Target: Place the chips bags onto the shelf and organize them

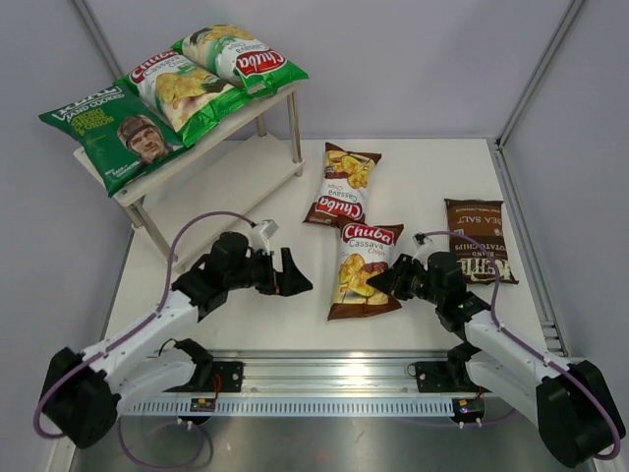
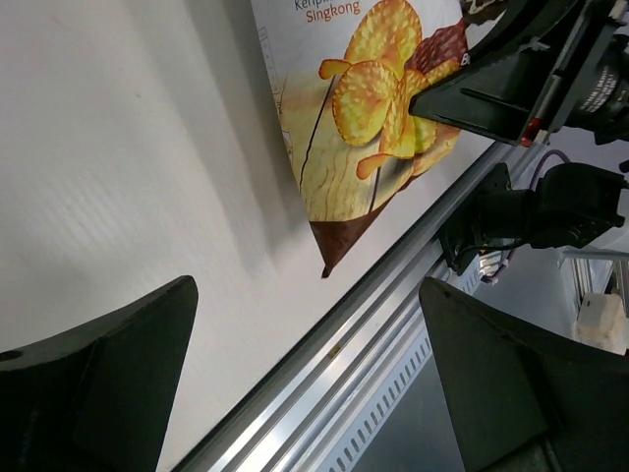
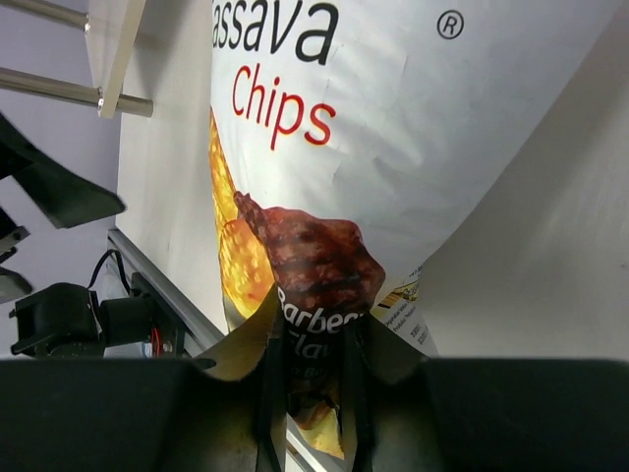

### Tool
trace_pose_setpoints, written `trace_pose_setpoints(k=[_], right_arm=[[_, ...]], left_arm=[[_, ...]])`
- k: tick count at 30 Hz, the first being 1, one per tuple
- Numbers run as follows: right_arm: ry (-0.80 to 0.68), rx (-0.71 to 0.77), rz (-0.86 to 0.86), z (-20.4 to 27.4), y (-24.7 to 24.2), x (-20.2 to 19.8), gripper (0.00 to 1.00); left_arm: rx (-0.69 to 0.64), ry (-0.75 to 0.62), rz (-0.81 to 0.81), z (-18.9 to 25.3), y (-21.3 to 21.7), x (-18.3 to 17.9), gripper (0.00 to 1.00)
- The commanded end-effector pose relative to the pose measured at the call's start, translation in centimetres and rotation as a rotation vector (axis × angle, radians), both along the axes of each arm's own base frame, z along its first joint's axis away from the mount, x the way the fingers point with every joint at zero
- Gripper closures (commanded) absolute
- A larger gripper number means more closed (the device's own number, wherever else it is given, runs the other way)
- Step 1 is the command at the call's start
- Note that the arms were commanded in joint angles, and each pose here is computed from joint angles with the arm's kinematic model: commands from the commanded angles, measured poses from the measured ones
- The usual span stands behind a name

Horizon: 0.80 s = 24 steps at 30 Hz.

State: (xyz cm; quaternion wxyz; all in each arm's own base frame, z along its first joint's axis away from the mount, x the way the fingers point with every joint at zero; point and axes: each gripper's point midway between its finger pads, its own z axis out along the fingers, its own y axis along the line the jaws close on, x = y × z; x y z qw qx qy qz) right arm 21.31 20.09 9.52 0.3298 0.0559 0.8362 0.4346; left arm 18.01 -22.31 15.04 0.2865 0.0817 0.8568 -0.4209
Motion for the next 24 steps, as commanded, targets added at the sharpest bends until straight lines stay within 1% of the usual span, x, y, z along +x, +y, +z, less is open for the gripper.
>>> trace_pose_setpoints(k=[1, 2, 3, 4, 5, 7, 8, 10, 11, 19, 20, 22, 23, 24], right_arm=[[-0.055, 0.036, 0.034, 1.9, 0.5, -0.2, 0.79], [-0.053, 0.042, 0.041, 2.1, 0.5, -0.4, 0.79], [-0.061, 0.051, 0.048, 2.5, 0.6, -0.5, 0.79], [-0.067, 0.056, 0.055, 2.8, 0.7, -0.6, 0.79], [-0.073, 0.063, 0.058, 3.1, 0.7, -0.7, 0.79], [-0.09, 0.076, 0.056, 3.8, 0.7, -0.9, 0.78], [-0.097, 0.082, 0.057, 4.1, 0.7, -1.0, 0.78], [-0.125, 0.104, 0.056, 5.1, 0.6, -1.2, 0.78], [-0.132, 0.111, 0.061, 5.4, 0.6, -1.4, 0.78], [-0.209, 0.235, 0.091, 9.2, 0.9, -2.9, 0.78], [-0.198, 0.25, 0.092, 9.4, 1.0, -3.0, 0.78], [-0.208, 0.268, 0.09, 9.9, 1.0, -3.1, 0.78], [-0.198, 0.278, 0.08, 9.9, 1.0, -3.0, 0.78], [-0.204, 0.288, 0.076, 10.1, 1.0, -3.0, 0.78]], left_arm=[[-0.033, -0.086, 0.036, 0.9, -3.2, 3.2, 0.01], [-0.071, -0.12, 0.005, 1.7, -4.7, 3.2, 0.01], [-0.081, -0.117, -0.01, 1.5, -5.5, 3.2, 0.01], [-0.077, -0.1, -0.044, 0.7, -6.7, 2.6, 0.01], [-0.089, -0.115, -0.056, 1.1, -7.6, 2.8, 0.01], [-0.064, -0.107, -0.069, 0.6, -8.9, 2.6, 0.01], [-0.044, -0.085, -0.073, -0.4, -9.3, 2.7, 0.01], [-0.081, -0.079, -0.102, 0.0, -10.6, 2.3, 0.01], [-0.088, -0.061, -0.126, -0.6, -11.2, 1.8, 0.01], [-0.183, -0.037, -0.204, -0.5, -13.7, 0.2, 0.02], [-0.207, -0.051, -0.208, -0.1, -13.9, 0.3, 0.08], [-0.233, -0.052, -0.211, 0.1, -13.9, -0.1, 0.15], [-0.263, -0.073, -0.211, 0.7, -14.0, -0.1, 0.23], [-0.279, -0.074, -0.204, 1.0, -14.0, -0.1, 0.26]])
